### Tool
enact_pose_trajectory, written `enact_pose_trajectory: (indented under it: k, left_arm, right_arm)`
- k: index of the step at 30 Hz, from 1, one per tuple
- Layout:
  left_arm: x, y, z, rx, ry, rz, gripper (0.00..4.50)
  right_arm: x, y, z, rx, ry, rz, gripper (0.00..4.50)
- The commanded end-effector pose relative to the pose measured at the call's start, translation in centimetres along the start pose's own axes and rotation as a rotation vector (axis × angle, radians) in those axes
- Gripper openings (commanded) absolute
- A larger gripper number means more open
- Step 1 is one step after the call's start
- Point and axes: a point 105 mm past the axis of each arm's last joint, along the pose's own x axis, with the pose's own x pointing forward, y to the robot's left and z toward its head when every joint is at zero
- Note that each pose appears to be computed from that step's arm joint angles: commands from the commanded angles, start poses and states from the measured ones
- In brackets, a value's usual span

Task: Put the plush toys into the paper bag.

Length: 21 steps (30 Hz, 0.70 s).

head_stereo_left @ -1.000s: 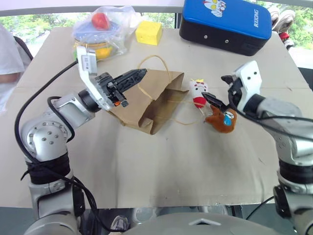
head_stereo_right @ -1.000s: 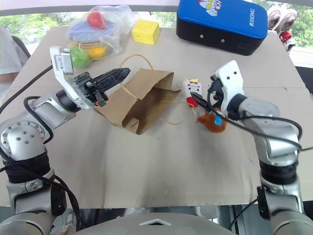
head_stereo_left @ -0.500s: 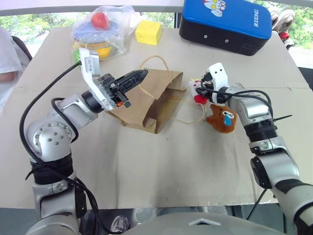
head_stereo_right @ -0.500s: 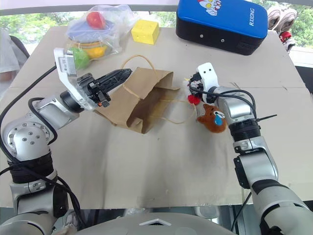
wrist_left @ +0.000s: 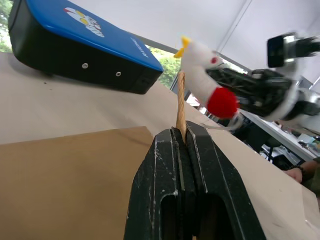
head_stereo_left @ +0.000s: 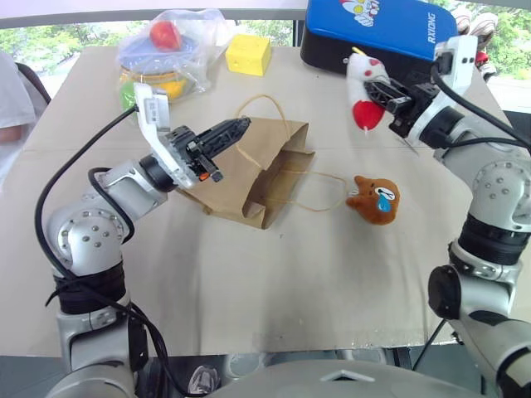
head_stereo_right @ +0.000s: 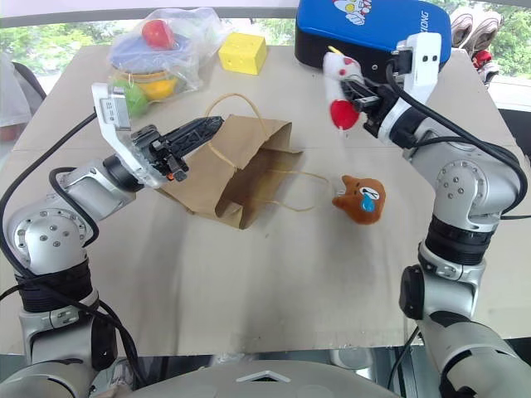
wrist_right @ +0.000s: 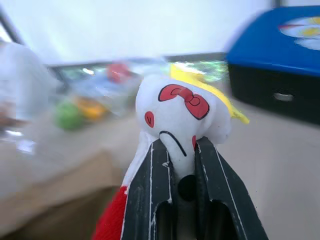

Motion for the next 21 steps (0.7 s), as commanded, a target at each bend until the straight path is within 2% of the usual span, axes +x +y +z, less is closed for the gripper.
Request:
enact_pose_trajectory:
  k: [1, 5, 11, 21]
  left_arm:
    - [0.4, -0.5, 1.4, 0.009, -0.05, -0.027, 0.0]
    - [0.4, -0.5, 1.7, -0.005, -0.069, -0.025, 0.0]
    - [0.4, -0.6, 2.1, -0.013, -0.096, -0.025, 0.0]
    - [0.2, -1.4, 1.2, -0.012, -0.067, -0.046, 0.0]
  right_arm:
    - [-0.3, 2.8, -1.6, -0.014, 0.07, 0.057, 0.02]
    - [0.7, 4.4, -4.2, 0.05, 0.11, 0.07, 0.02]
    - [1.4, 5.0, -9.2, 0.075, 0.263, 0.083, 0.02]
    - [2.9, 7.5, -10.5, 0.048, 0.352, 0.242, 0.02]
